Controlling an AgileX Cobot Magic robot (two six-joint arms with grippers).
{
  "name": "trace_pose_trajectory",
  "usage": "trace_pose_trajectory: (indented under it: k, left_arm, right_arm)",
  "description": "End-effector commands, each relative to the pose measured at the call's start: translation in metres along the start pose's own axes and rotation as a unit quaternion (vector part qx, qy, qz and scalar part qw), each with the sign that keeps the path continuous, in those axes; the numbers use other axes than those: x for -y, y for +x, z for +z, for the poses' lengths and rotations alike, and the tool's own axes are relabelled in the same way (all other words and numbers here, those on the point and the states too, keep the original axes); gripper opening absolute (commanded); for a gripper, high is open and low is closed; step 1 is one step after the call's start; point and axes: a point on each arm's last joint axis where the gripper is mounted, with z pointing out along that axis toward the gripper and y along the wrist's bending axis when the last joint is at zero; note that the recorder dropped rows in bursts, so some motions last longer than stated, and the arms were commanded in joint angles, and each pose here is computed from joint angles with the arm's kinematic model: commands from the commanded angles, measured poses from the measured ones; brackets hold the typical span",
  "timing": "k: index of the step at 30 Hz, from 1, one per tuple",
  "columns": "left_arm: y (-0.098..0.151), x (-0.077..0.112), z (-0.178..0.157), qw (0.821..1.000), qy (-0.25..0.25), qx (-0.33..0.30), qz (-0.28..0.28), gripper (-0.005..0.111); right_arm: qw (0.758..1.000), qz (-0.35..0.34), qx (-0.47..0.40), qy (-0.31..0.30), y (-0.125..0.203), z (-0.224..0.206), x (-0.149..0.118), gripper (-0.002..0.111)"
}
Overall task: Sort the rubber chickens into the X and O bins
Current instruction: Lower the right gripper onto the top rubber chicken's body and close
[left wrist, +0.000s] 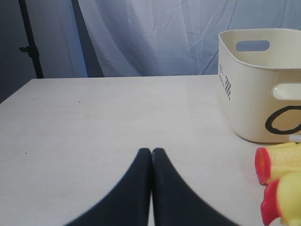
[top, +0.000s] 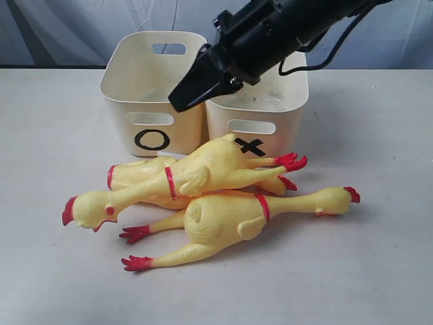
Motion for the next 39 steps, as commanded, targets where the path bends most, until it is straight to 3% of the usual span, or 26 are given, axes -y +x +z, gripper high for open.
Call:
trace_pose_trajectory:
  k: [1,3,4,5,11,13,16,19,23,27,29,30,32,34,39]
  left_arm:
    - [-0.002,0.0,-0.001,1.0,0.002,0.011,-0.002,0.0]
    - [-0.002,0.0,-0.001,1.0,0.002,0.011,-0.002,0.0]
    - [-0.002,0.0,-0.001,1.0,0.002,0.011,-0.002,0.0]
    - [-0.002,0.0,-0.001,1.0,0.002,0.011,-0.002,0.0]
    - [-0.002,0.0,-0.001,1.0,0.002,0.011,-0.002,0.0]
    - [-0.002,0.0,-0.001,1.0,0.002,0.011,-0.002,0.0]
    - [-0.002,0.0,-0.001,1.0,0.002,0.011,-0.002,0.0]
    - [-0.002,0.0,-0.001,1.0,0.002,0.011,-0.002,0.0]
    - [-0.002,0.0,-0.001,1.0,0.002,0.011,-0.002,0.0]
    - [-0.002,0.0,-0.001,1.0,0.002,0.011,-0.002,0.0]
    - [-0.002,0.0,-0.001,1.0,0.002,0.011,-0.002,0.0]
    - [-0.002,0.0,-0.001,1.0,0.002,0.011,-0.002,0.0]
    - [-0.002,0.0,-0.001,1.0,0.002,0.011,-0.002,0.0]
    - [-0.002,0.0,-0.001,1.0,0.002,0.011,-0.002,0.0]
    - [-0.002,0.0,-0.001,1.0,0.002,0.011,-0.002,0.0]
  right_arm:
    - [0.988,-0.145,-0.048,0.029,0.001,0.032,-0.007,0.041]
    - [0.975,-0.191,-0.088,0.075,0.003,0.052,-0.007,0.073]
    - [0.968,-0.206,-0.105,0.095,0.004,0.062,-0.008,0.085]
    - [0.962,-0.216,-0.117,0.12,0.004,0.068,-0.007,0.088]
    - [0.897,-0.306,-0.262,0.18,0.024,0.104,0.003,0.064]
    - [0.878,-0.33,-0.288,0.193,0.028,0.111,0.007,0.067]
    - [0.859,-0.346,-0.307,0.219,0.029,0.115,0.014,0.08]
    - [0.842,-0.344,-0.343,0.236,0.035,0.114,0.021,0.081]
    - [0.793,-0.355,-0.413,0.273,0.042,0.107,0.035,0.081]
    - [0.796,-0.341,-0.42,0.271,0.046,0.111,0.039,0.081]
    - [0.803,-0.339,-0.412,0.267,0.046,0.114,0.038,0.075]
    - [0.804,-0.339,-0.41,0.266,0.046,0.115,0.037,0.067]
    - [0.801,-0.341,-0.416,0.264,0.047,0.116,0.035,0.042]
    - [0.795,-0.349,-0.423,0.257,0.047,0.118,0.032,-0.002]
    - [0.78,-0.38,-0.426,0.256,0.042,0.124,0.018,-0.001]
